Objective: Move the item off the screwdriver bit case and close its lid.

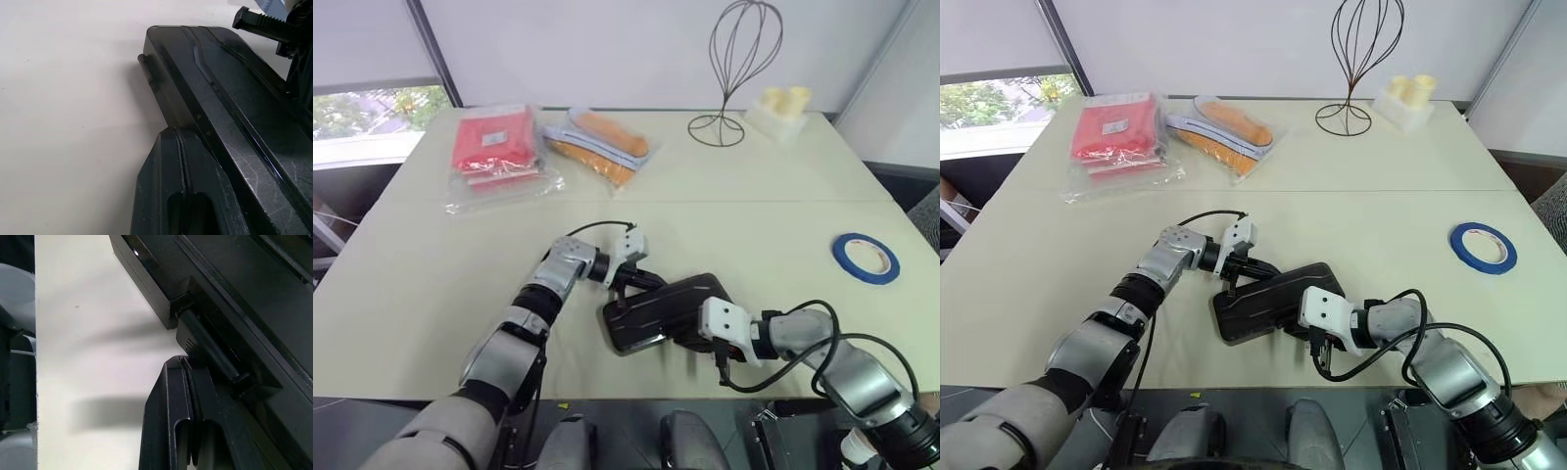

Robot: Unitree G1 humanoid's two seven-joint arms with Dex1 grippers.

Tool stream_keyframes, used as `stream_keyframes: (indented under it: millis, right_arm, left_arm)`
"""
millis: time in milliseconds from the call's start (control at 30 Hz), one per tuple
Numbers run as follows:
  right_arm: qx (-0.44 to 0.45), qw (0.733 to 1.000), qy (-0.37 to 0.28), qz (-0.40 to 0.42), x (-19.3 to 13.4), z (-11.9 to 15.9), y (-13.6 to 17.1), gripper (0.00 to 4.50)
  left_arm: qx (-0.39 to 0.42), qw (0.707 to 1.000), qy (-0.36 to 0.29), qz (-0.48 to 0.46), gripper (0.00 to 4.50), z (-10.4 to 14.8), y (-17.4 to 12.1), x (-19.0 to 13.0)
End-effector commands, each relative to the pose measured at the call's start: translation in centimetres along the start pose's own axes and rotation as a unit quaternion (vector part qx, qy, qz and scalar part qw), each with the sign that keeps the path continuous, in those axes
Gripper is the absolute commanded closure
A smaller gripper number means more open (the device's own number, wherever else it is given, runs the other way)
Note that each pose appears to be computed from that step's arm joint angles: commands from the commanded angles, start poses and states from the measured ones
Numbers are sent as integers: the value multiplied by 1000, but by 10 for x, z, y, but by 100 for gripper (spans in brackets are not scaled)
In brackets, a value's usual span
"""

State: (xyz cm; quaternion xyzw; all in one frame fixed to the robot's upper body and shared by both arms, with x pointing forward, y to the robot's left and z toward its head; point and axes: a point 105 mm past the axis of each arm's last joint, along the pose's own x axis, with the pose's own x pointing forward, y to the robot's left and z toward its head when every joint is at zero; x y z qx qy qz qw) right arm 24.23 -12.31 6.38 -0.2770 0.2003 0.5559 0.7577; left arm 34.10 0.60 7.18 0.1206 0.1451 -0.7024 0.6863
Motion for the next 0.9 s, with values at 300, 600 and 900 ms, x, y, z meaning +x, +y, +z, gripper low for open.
stream_keyframes:
  millis: [300, 600, 900]
  right_arm:
    - [5, 1000, 8, -8, -26, 12, -5, 447]
    - [-25, 1000, 6, -13, -77, 36, -7, 447]
    - [-56, 993, -37, -96, -124, 78, -46, 447]
  left_arm:
    - [-20, 1000, 3, -3, 450, -10, -4, 1]
    - [28, 989, -81, 118, 450, 45, 28, -72]
    - [15, 972, -128, 195, 450, 65, -22, -129]
